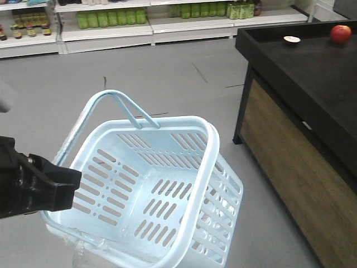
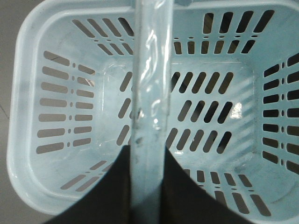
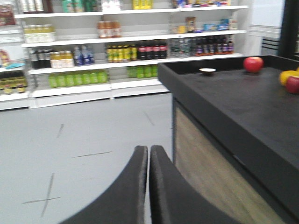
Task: Pick three apples into basket with both arms
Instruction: 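Hold the basket up with the left gripper while the base backs away, then drive the base across the floor carrying the basket in the left gripper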
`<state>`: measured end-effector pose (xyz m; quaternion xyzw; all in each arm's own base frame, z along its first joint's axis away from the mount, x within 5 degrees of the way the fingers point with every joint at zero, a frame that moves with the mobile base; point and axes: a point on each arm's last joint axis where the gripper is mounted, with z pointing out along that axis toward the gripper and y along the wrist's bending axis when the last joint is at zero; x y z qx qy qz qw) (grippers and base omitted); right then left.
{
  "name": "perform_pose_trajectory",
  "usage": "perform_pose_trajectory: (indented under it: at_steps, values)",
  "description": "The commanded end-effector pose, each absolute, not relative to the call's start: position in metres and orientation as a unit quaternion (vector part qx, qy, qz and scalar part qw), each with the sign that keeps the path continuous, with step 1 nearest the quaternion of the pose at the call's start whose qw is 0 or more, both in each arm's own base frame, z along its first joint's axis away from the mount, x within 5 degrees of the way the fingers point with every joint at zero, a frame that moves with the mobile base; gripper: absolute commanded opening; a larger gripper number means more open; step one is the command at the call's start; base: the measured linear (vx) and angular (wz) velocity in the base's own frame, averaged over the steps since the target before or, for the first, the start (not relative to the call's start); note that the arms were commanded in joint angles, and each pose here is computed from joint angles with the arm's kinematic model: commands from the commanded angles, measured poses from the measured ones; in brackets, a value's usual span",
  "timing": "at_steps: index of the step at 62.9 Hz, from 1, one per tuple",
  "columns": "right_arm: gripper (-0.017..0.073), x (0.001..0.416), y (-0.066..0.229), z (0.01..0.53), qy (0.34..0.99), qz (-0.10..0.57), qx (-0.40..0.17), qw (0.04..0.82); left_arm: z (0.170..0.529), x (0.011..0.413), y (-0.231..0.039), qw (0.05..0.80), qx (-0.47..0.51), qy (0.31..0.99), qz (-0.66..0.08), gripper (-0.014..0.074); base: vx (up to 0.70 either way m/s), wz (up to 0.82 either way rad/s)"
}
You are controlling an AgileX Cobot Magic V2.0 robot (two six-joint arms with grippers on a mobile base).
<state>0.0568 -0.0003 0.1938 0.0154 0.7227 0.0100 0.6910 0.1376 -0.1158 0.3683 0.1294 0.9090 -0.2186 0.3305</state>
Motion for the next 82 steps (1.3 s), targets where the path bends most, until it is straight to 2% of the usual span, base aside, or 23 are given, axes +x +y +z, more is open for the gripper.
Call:
perform_pose_trajectory:
  at_steps: [1,44,82]
  values:
    - [-0.0001,0.0565,-0.0006,0.1963,0.698,0.002,0.009,0.716,0.3866,0.1368,-0.1174,0.374,0.12,0.883,-0.257,-0.0008,-0.12,0.5]
    - [-0.0001,0.0565,-0.0006,0.1963,0.698,0.002,0.009,0.716,0.3866,0.1368,-0.1174,0.374,0.12,0.883,-0.257,-0.0008,-0.05,0.37]
    - [-0.0001,0.0565,-0.0006,0.1963,0.698,0.002,0.009,0.716,0.3866,0.1368,-0.1174,0.374,0.12,0.883,-0.257,-0.0008,0.08,0.34]
